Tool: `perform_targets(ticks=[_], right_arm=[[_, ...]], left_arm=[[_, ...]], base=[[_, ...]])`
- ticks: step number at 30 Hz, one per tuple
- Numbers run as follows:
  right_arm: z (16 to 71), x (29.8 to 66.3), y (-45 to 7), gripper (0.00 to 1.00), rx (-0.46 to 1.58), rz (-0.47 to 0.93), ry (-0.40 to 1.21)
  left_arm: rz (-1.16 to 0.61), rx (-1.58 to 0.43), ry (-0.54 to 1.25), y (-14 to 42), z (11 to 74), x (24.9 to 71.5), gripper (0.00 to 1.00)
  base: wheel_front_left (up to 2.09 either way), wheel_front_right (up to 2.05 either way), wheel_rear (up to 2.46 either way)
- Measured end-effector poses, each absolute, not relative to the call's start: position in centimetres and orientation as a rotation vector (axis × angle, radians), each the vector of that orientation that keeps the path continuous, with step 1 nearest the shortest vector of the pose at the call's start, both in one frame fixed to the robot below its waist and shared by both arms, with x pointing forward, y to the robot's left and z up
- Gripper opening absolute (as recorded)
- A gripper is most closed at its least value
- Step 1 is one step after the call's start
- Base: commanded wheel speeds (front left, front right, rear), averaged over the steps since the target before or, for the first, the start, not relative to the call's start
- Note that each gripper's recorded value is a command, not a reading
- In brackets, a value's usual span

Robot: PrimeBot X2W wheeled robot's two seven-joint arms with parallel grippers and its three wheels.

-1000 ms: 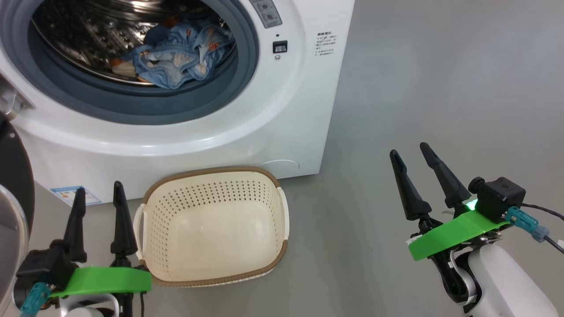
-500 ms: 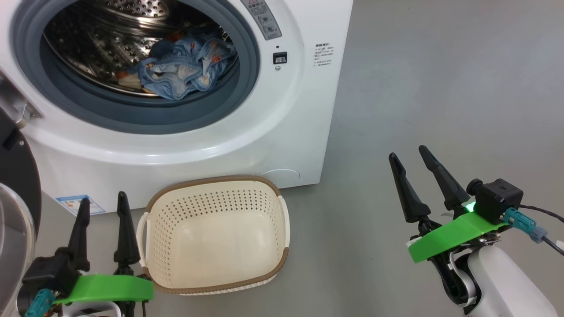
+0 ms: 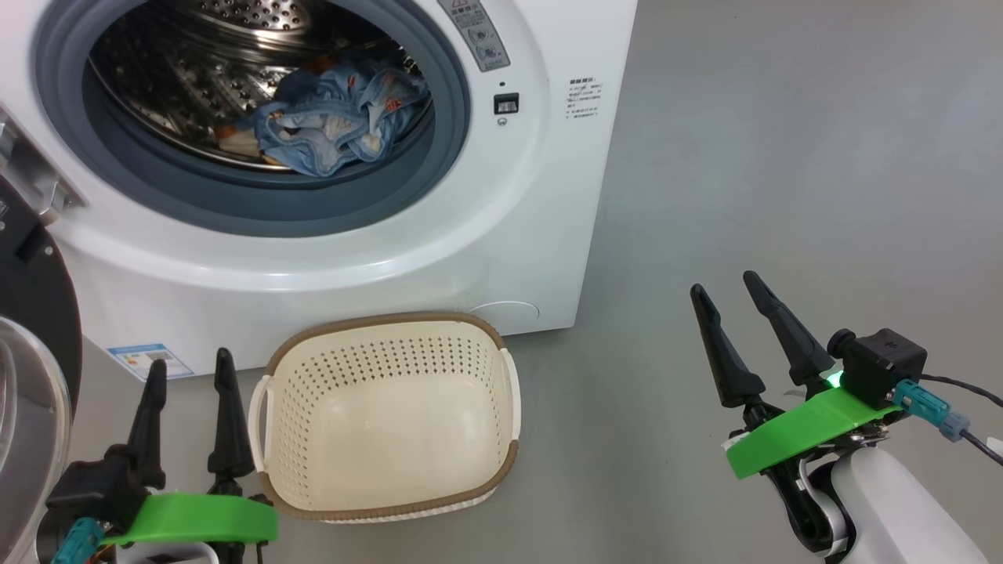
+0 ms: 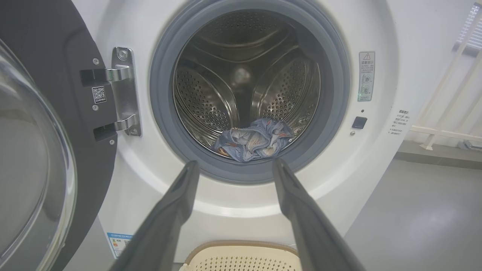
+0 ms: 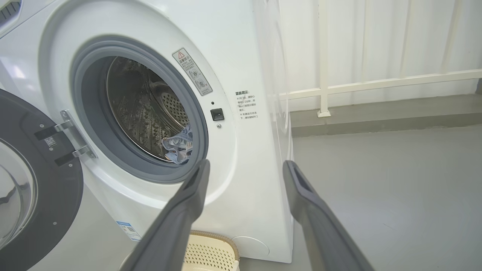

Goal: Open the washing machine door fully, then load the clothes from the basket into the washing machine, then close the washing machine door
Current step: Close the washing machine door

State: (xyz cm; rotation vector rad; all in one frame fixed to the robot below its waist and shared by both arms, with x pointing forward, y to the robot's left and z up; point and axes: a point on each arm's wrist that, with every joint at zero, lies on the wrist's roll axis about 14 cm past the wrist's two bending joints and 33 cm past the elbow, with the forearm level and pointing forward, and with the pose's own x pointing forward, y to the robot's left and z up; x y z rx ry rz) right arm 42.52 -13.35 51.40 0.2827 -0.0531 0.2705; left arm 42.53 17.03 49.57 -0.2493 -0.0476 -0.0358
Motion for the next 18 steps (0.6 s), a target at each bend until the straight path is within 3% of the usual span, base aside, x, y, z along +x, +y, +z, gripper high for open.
perform_targets(ticks=[8,18], right_arm=[[51.21,42.61,-13.28,1.0,0.283,0.272,-0.048],[51.36,42.65,-13.15,1.0,0.284,0.275,-0.052]], left_arm=[[-0.029,-0.253,-0.042,17.21,49.38,42.54,1.0],[-0.024,-0.251,-0.047,17.37,49.56,42.42,1.0]], base=[[-0.3,0.11,0.19],[-1.62,1.24,0.38]])
